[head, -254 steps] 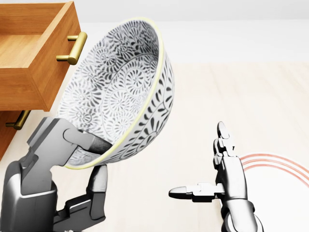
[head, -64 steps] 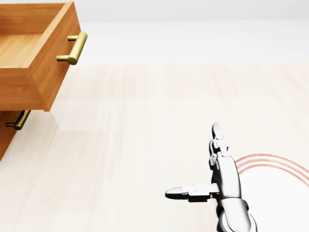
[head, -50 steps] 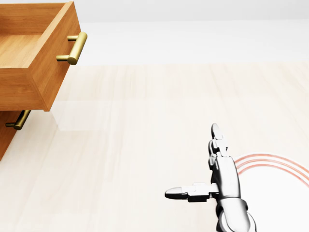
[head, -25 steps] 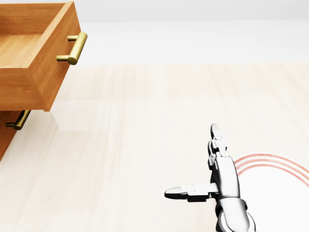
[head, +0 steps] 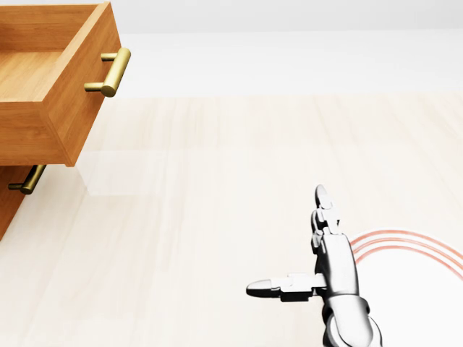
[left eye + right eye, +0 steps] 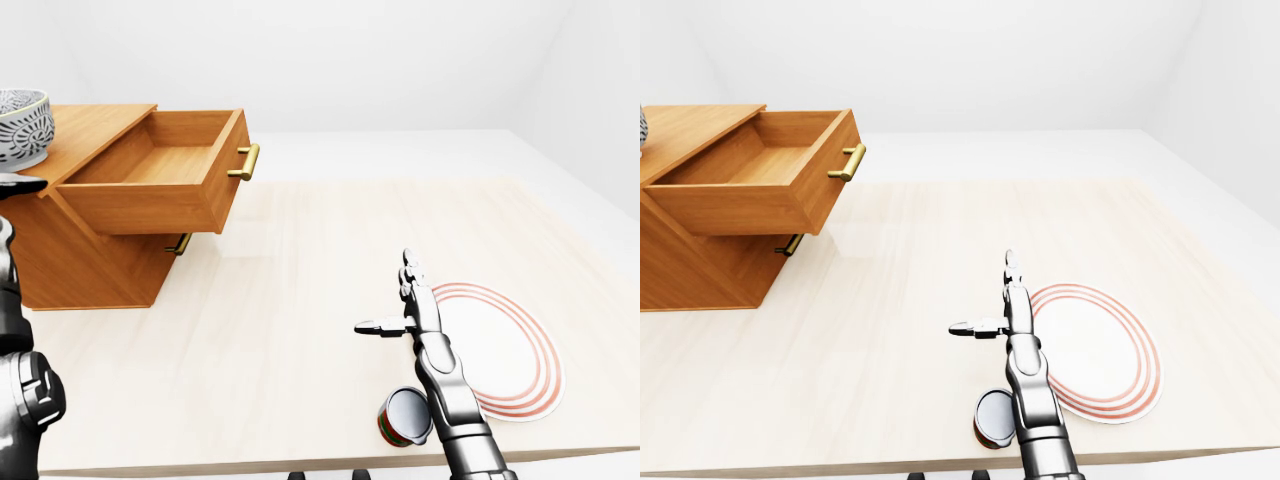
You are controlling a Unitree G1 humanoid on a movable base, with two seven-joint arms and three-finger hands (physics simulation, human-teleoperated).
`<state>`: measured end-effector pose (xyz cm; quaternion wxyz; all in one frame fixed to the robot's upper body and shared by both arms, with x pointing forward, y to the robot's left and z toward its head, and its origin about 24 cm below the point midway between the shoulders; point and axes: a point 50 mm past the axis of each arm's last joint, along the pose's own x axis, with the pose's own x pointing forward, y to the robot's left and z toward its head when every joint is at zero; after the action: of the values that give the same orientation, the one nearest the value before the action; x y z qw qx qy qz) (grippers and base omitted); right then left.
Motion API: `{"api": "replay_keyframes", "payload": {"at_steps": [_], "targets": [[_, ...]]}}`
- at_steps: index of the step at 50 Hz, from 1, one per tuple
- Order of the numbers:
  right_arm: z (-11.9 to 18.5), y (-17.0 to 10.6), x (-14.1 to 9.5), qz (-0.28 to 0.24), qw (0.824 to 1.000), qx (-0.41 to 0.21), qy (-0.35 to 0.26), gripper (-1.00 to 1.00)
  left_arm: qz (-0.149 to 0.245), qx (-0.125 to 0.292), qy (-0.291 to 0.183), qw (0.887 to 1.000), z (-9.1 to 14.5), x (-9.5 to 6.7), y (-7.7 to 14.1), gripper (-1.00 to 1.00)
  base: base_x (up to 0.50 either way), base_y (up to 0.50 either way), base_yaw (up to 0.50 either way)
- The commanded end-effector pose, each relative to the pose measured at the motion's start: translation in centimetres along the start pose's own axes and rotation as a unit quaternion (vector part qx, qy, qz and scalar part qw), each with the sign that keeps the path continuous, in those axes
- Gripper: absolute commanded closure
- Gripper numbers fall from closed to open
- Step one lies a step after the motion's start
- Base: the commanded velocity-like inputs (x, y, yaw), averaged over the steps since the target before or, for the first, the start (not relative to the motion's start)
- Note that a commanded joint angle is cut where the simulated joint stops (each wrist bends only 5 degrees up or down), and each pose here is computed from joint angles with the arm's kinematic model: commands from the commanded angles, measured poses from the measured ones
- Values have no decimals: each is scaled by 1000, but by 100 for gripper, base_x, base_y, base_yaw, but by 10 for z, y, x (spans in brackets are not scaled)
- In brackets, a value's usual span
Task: Put the bowl on top of the cabinet.
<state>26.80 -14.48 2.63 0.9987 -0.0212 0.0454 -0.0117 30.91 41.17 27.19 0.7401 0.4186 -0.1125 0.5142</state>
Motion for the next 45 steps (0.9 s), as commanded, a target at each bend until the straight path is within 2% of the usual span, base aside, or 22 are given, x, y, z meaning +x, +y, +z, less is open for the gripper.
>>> {"api": "replay_keyframes", "payload": {"at_steps": [1, 5, 8, 14, 18, 20, 25, 29, 31, 34, 41, 45], "targets": [[0, 0, 0, 0, 1000, 0, 0, -100, 0, -65, -28, 998, 14, -15, -10, -100, 0, 0, 0], [-1, 0, 0, 0, 1000, 0, 1, -100, 31, -110, -60, 992, 27, -17, 5, -100, 0, 0, 0], [-1, 0, 0, 0, 1000, -1, 1, -100, 49, -141, -94, 984, 38, -24, 16, -100, 0, 0, 0], [-1, 0, 0, 0, 1000, -1, 1, -100, 45, -184, -153, 970, 57, -39, 32, -100, 0, 0, 0], [-1, 0, 0, -1, 1000, 0, 1, -100, 46, -223, -211, 951, 75, -53, 54, -100, 0, 0, 0], [0, 0, 0, -1, 1000, -1, 1, -99, 47, -231, -231, 944, 80, -60, 62, -100, 0, 0, 0], [-1, 1, 0, 0, 1000, -2, 1, -99, 44, -264, -288, 919, 97, -83, 82, -100, 0, 0, 0], [0, 0, 0, 0, 1000, 0, 0, -100, 37, -270, -303, 913, 102, -96, 89, -100, 0, 0, 0], [0, 0, 0, 0, 1000, 0, 0, -100, 37, -270, -303, 913, 102, -96, 89, -100, 0, 0, 0], [0, 0, 0, 0, 1000, -1, 1, -100, 29, -285, -322, 903, 107, -115, 101, -100, 0, 0, 0], [1, 0, -1, 0, 1000, -1, -1, -100, 16, -297, -341, 891, 109, -136, 107, -100, 0, 0, 0], [2, 0, -2, 1, 1000, -2, -2, -100, 18, -307, -360, 881, 112, -151, 113, -100, 0, 0, 0]]}}
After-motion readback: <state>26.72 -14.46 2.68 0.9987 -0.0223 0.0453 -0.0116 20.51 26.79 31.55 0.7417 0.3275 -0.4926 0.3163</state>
